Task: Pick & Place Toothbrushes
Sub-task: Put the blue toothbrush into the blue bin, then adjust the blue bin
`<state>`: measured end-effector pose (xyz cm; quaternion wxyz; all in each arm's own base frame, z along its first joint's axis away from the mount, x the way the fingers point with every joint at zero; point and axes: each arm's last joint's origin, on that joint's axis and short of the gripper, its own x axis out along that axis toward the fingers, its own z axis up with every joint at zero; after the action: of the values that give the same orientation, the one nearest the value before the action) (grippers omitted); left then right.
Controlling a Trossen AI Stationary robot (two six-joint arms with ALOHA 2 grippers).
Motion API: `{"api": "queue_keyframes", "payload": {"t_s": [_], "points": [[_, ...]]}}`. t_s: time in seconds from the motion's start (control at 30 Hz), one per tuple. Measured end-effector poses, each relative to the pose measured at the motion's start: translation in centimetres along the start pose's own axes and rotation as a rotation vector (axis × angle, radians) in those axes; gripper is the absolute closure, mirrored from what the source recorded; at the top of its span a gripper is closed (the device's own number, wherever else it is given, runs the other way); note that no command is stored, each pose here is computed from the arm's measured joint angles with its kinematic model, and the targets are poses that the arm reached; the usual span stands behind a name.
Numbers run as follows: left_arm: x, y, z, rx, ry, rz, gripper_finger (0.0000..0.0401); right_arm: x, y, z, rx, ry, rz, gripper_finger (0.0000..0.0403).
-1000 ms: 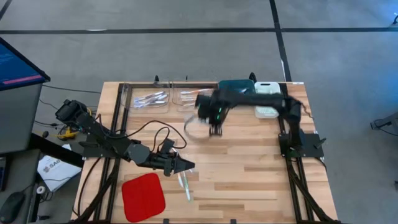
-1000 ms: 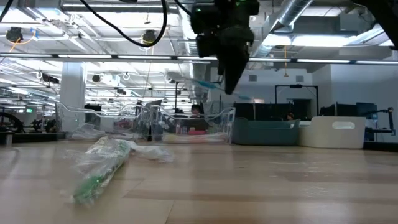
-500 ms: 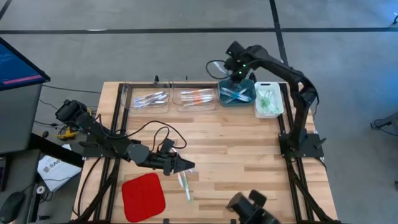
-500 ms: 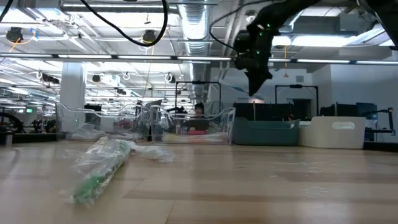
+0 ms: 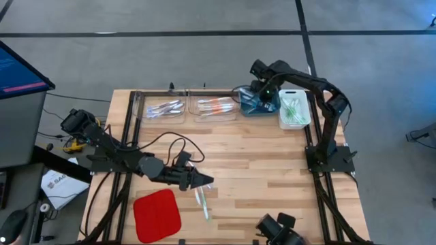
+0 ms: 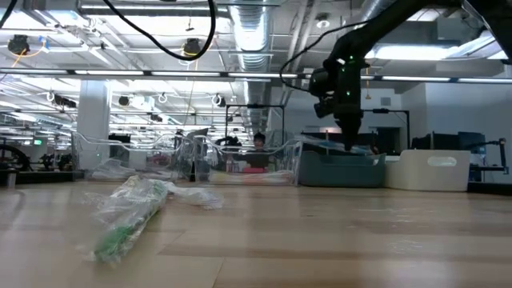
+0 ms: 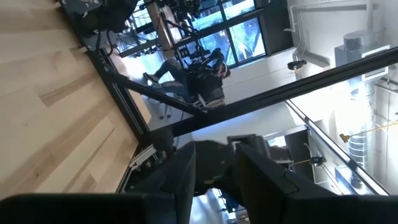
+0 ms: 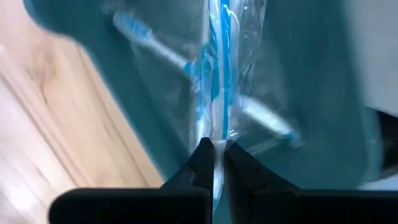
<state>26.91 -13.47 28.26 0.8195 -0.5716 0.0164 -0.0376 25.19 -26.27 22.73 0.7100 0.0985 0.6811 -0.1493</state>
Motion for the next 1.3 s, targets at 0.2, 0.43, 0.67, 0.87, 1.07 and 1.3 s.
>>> {"api": "queue_keyframes", "payload": {"t_s": [0.2, 0.43, 0.67, 0.87, 1.07, 1.3], "points": [[0.2, 0.2, 0.6, 0.0, -0.02, 0.007, 0.0293, 3.0, 0.7, -1.5, 0.001, 0.096, 0.008, 0.0396], [0.5, 0.5, 1.3, 0.001, -0.04, 0.015, 0.0293, 4.3, 1.1, -2.2, 0.006, 0.127, 0.013, 0.0396], [0.8, 0.7, 1.9, 0.002, -0.026, 0.01, 0.0293, 4.3, 1.2, -2.0, -0.011, 0.118, 0.007, 0.0345], [0.8, 0.8, 2.0, 0.002, -0.024, 0.01, 0.0293, 4.2, 1.1, -1.8, -0.01, 0.099, -0.002, 0.0289], [0.8, 0.8, 2.0, 0.002, -0.022, 0.009, 0.0293, 1.6, 0.3, -0.4, 0.028, 0.029, -0.035, 0.0242], [0.8, 0.8, 2.0, 0.002, -0.014, 0.006, 0.0293, -3.4, 0.4, 0.9, 0.133, -0.067, 0.088, 0.0214]]}}
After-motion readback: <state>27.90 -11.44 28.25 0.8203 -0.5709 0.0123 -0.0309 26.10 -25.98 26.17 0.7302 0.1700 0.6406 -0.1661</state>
